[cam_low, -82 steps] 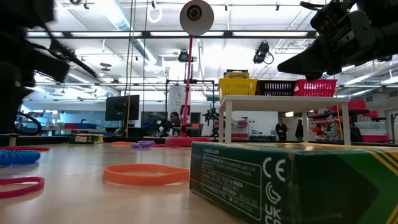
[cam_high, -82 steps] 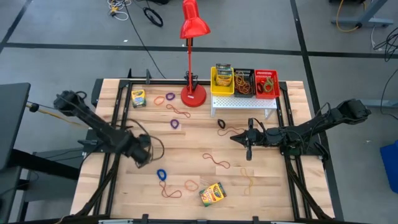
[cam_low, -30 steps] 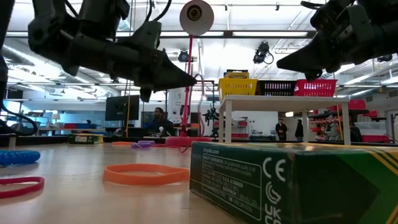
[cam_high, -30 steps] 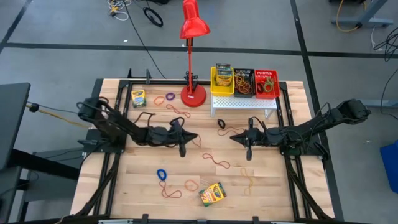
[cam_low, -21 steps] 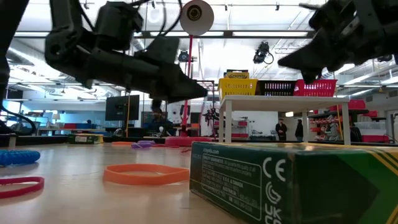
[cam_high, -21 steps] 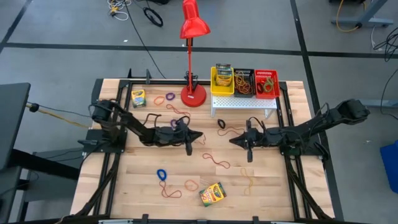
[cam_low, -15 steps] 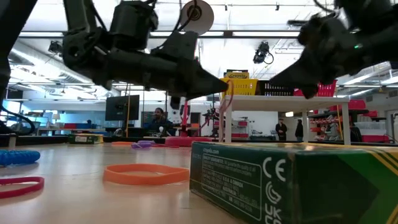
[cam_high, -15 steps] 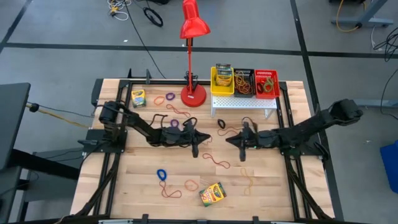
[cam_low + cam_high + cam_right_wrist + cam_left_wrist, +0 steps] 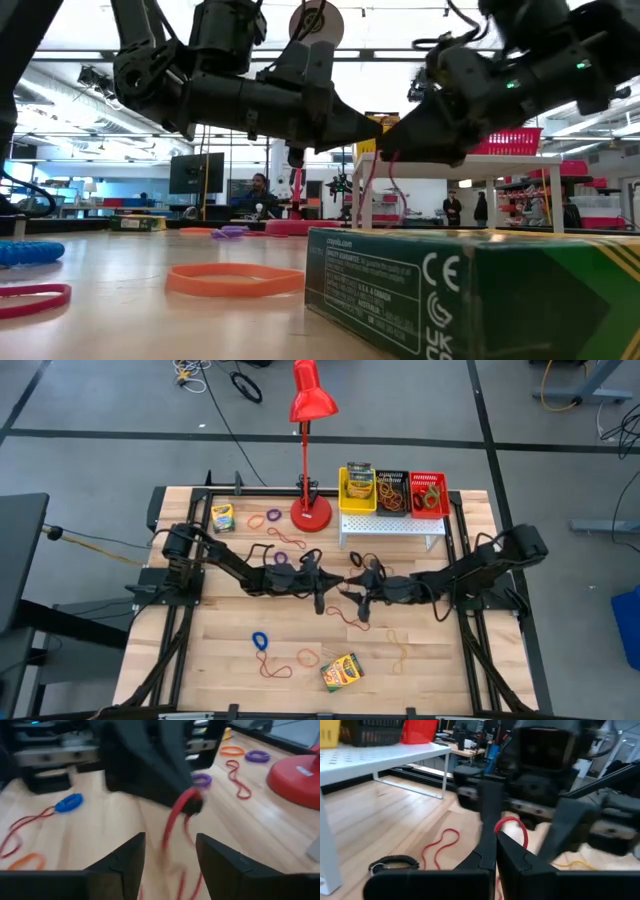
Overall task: Pick & Place Office Desk Supplies
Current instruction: Put the red rubber band into the black bin on the shelf
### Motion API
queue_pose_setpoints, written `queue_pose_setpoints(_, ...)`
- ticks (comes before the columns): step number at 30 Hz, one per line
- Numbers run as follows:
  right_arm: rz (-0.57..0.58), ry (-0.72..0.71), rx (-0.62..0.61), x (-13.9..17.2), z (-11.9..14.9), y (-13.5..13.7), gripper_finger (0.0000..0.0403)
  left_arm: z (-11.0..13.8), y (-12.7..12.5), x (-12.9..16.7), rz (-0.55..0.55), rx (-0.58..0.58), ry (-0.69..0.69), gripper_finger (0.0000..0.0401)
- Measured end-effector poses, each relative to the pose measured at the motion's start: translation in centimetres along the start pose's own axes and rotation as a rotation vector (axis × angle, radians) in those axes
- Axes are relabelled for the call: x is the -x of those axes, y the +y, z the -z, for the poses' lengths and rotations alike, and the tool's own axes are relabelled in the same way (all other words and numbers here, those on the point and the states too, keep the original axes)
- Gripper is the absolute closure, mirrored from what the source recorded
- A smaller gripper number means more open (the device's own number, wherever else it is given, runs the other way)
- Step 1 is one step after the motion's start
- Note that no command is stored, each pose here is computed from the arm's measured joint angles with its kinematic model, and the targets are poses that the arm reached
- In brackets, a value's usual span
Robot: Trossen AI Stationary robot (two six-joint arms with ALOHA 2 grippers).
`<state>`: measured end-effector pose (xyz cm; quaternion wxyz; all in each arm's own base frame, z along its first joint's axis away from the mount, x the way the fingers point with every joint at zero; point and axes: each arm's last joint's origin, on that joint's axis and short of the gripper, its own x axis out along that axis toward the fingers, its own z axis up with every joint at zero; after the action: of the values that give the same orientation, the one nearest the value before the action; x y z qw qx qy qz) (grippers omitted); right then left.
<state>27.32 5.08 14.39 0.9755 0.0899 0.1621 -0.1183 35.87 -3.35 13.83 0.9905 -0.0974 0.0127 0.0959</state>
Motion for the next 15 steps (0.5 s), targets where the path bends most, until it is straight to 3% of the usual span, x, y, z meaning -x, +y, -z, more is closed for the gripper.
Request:
queue_pose_setpoints(5,0.021,-0.009,-0.004,-0.8,-0.3,-0.6,0.0260,-0.2,-0.2,0.0,0.034,-0.022,-0.021,0.0394)
queue_pose_setpoints(11,-0.006,-0.039,0.026,-0.6,-0.7,-0.2,0.0385,-0.8,-0.3,0.1,0.049,-0.017,-0.050,0.0373)
queue_pose_setpoints(15,-0.024,-0.031,0.039,-0.3,-0.6,0.3,0.0392,-1.4,-0.3,0.4,0.052,-0.017,-0.063,0.0327)
